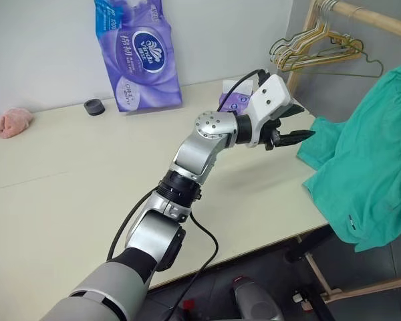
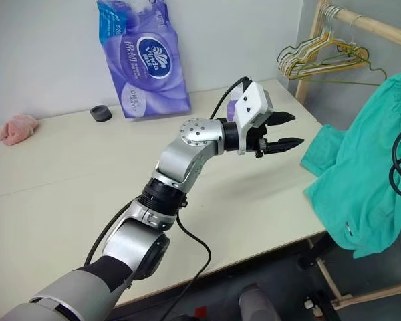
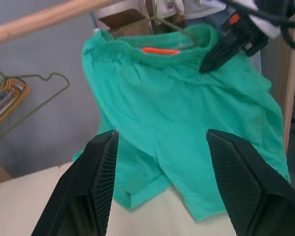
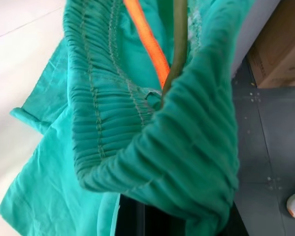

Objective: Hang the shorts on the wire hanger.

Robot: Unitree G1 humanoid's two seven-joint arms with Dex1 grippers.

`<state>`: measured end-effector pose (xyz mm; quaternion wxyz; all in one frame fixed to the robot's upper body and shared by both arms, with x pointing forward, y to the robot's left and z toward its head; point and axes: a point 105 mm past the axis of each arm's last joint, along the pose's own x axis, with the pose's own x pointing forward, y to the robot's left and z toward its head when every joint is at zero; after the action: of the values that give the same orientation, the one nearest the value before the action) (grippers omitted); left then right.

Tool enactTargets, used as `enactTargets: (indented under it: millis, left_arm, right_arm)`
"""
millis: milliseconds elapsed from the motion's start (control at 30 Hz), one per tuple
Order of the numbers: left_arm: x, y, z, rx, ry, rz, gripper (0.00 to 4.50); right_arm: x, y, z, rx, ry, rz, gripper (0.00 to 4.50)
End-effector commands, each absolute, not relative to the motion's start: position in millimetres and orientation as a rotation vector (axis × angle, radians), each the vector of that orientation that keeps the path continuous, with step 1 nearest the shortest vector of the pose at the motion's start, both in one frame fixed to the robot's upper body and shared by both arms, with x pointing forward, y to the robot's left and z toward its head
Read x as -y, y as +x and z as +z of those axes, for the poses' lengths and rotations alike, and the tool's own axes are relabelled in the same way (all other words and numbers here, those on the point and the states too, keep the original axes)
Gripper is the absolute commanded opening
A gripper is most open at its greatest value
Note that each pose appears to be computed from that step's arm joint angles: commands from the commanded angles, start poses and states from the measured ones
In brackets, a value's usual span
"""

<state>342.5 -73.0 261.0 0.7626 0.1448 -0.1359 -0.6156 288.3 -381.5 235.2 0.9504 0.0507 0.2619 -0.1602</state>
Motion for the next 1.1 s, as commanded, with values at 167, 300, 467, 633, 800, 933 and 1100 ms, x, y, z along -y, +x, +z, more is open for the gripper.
enactTargets:
  millis: [167,300,467,633,800,933,1100]
  left_arm:
    - [79.9,328.7,293.7,0.426,0.307,-1.351,3.00]
    - [80.2,329.4,294.4,0.429,0.301,-1.346,3.00]
    - [82.3,326.4,290.2,0.398,0.298,-1.386,3.00]
    - [82.7,325.6,283.9,0.364,0.302,-1.401,3.00]
    - [81.7,324.4,278.7,0.344,0.308,-1.409,3.00]
    - [81.7,323.0,278.2,0.342,0.308,-1.413,3.02]
    - [82.3,322.6,278.2,0.346,0.308,-1.413,3.02]
  right_arm:
    - [393.3,303.5,259.8,-0.490,0.115,-0.393,0.00]
    - [400.1,308.8,259.9,-0.508,0.134,-0.412,0.00]
    - [407.8,313.1,257.7,-0.535,0.169,-0.421,0.00]
    - [409.6,316.4,249.7,-0.566,0.164,-0.408,0.00]
    - [401.6,320.4,244.1,-0.573,0.161,-0.360,0.00]
    - [399.6,321.2,245.4,-0.559,0.147,-0.350,0.29]
    - [399.2,317.3,251.8,-0.529,0.126,-0.383,1.77]
